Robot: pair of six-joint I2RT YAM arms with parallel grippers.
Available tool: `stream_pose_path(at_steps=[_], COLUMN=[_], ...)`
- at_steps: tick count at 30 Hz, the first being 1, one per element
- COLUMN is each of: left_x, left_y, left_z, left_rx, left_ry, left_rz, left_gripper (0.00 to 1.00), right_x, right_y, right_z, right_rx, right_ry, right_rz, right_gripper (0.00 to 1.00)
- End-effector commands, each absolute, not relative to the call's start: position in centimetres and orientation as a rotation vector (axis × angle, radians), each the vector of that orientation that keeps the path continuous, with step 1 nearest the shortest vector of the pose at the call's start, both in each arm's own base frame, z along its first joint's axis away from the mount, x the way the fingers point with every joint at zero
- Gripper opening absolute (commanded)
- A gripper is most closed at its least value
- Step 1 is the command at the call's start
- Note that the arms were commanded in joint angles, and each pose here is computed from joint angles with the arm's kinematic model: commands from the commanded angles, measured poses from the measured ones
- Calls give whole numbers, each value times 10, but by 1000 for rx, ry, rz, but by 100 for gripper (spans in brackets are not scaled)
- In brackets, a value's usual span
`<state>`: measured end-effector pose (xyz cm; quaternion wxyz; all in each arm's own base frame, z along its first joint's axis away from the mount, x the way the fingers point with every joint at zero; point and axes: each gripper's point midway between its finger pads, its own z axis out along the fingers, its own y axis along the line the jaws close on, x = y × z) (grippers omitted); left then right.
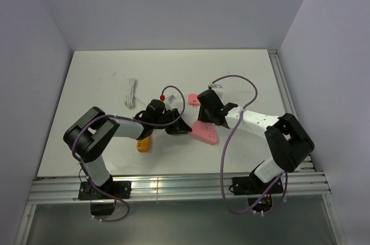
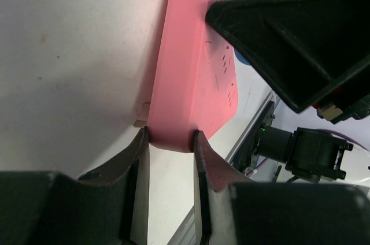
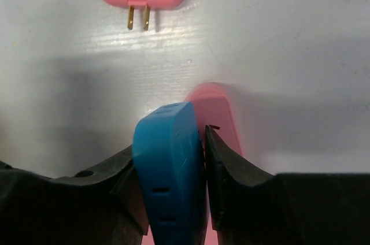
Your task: Insert the plug
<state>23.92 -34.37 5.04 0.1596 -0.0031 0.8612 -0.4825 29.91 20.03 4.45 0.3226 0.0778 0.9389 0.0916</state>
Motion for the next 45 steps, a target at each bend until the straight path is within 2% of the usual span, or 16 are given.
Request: stream_pose_path(at_steps=[1,7,21,29,32,37,40,45], left_x=[207,206,203,204,203,203,204,203], left_y=[-345,-347,-343,-342,-343,-343,-343,-342], left_z=[37,35,32,34,33,33,33,32], left_rx=[161,157,145,137,138,142,139,140], left_ry=[2525,2527,2532,2526,2528,2528,2529,2533], left_rz=[-1380,-1391,-1393,-1387,-1392,-1392,-1391,-1388], left_gripper=[0,0,0,0,0,0,0,0], right_x=[236,240,245,245,245,245,244,239], right_y=[206,205,176,167,166,165,163,160], right_z=[13,30,53,59,58,57,53,32], right_rx=[114,126,171,202,201,201,205,227], right_ry=[2739,2714,2674,2672,2680,2690,2707,2777], right_rz=[255,296,286,300,301,293,281,266], right_gripper=[45,51,47,33,22,16,1,0])
